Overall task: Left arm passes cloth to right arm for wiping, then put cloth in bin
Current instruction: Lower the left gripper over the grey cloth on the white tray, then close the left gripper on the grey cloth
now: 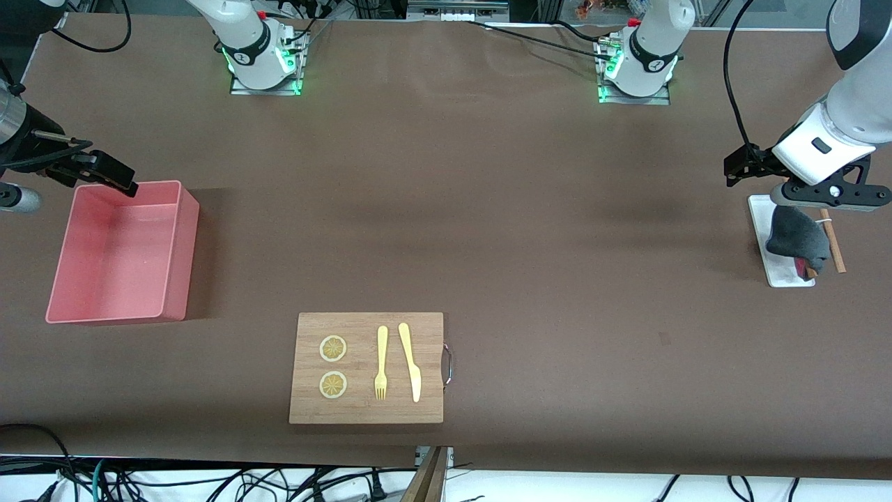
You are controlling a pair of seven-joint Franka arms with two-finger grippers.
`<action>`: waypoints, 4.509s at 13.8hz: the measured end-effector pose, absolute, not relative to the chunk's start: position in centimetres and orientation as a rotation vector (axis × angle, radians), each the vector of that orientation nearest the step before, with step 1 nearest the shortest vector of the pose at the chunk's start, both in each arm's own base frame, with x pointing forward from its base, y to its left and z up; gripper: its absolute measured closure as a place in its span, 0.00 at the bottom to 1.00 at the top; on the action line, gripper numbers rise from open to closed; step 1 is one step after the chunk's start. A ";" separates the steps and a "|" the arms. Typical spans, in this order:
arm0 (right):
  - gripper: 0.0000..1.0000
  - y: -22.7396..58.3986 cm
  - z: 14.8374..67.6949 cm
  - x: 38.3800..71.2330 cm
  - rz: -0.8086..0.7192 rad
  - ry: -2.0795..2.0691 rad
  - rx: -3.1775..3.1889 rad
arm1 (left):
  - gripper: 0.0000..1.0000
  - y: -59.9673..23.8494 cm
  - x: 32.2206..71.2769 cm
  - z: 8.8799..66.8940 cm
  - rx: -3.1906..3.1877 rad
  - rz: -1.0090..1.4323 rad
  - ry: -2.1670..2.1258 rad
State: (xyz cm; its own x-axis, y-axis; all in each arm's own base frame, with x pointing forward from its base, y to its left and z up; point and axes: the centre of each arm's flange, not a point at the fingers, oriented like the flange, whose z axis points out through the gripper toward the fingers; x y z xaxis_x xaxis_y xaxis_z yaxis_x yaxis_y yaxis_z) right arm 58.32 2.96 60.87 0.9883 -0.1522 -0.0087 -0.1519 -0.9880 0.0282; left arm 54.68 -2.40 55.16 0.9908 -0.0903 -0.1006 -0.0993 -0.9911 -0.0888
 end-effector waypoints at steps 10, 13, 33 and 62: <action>0.00 2.3 60.9 58.4 -0.018 -0.210 3.106 | 0.00 -1.2 54.7 55.3 -3.044 0.144 0.089; 0.00 2.3 60.9 58.4 -0.017 -0.207 3.106 | 0.00 -0.8 54.7 55.3 -3.044 0.145 0.077; 0.00 2.3 60.8 58.5 -0.015 -0.205 3.107 | 0.00 10.3 61.8 44.5 -3.063 0.338 -0.019; 0.00 2.2 60.8 58.6 -0.004 -0.207 3.108 | 0.95 25.5 62.0 28.8 -3.086 0.538 0.132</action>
State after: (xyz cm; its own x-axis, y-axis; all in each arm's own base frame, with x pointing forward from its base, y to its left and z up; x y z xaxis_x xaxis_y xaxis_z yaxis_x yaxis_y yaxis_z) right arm 58.56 2.18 60.80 0.9912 -0.1326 -0.0009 -0.1325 -0.9908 0.0272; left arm 61.97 25.54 28.80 0.9376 -0.0821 -0.3379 -0.0842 -0.9964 0.0084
